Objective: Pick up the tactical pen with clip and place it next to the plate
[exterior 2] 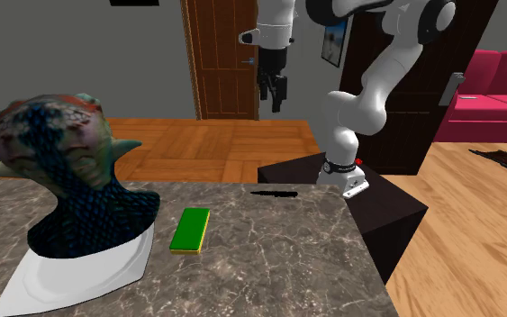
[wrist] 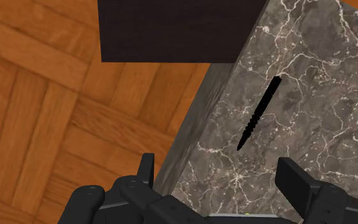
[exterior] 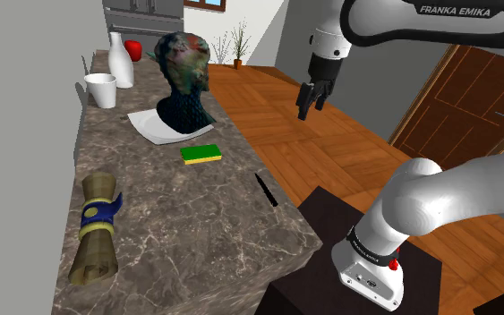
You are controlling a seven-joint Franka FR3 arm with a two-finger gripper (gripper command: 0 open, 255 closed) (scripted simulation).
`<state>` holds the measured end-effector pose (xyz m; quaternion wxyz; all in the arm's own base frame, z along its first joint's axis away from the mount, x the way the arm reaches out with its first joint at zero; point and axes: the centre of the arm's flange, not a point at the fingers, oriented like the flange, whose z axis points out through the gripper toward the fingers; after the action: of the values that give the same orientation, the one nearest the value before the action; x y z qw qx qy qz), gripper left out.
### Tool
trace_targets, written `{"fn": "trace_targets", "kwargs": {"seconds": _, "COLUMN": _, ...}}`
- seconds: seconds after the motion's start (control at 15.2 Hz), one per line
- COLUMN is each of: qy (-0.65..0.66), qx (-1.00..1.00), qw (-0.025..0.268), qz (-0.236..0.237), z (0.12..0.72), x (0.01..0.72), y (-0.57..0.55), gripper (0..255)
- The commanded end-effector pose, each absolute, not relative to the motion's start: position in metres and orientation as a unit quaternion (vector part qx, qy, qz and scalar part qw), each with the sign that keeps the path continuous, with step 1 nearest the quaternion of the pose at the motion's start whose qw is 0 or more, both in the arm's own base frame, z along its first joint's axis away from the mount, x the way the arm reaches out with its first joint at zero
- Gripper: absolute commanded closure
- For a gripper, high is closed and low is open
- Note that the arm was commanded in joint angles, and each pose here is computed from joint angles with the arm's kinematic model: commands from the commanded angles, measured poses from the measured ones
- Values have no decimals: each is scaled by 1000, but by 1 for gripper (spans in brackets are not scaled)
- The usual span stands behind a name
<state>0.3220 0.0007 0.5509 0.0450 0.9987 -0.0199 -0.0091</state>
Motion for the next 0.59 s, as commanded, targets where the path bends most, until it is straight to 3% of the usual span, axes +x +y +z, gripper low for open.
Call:
{"fn": "trace_targets", "kwargs": {"seconds": 0.0, "qy": -20, "qx": 999, "qw": 45, "qz": -9, "z": 551, "x": 322, "y": 1, "gripper": 0}}
{"fn": "trace_targets", "kwargs": {"seconds": 0.53, "qy": -105, "qx": 994, "qw": 36, "qz": 26, "z": 455, "x": 325, "y": 40, "gripper": 0}}
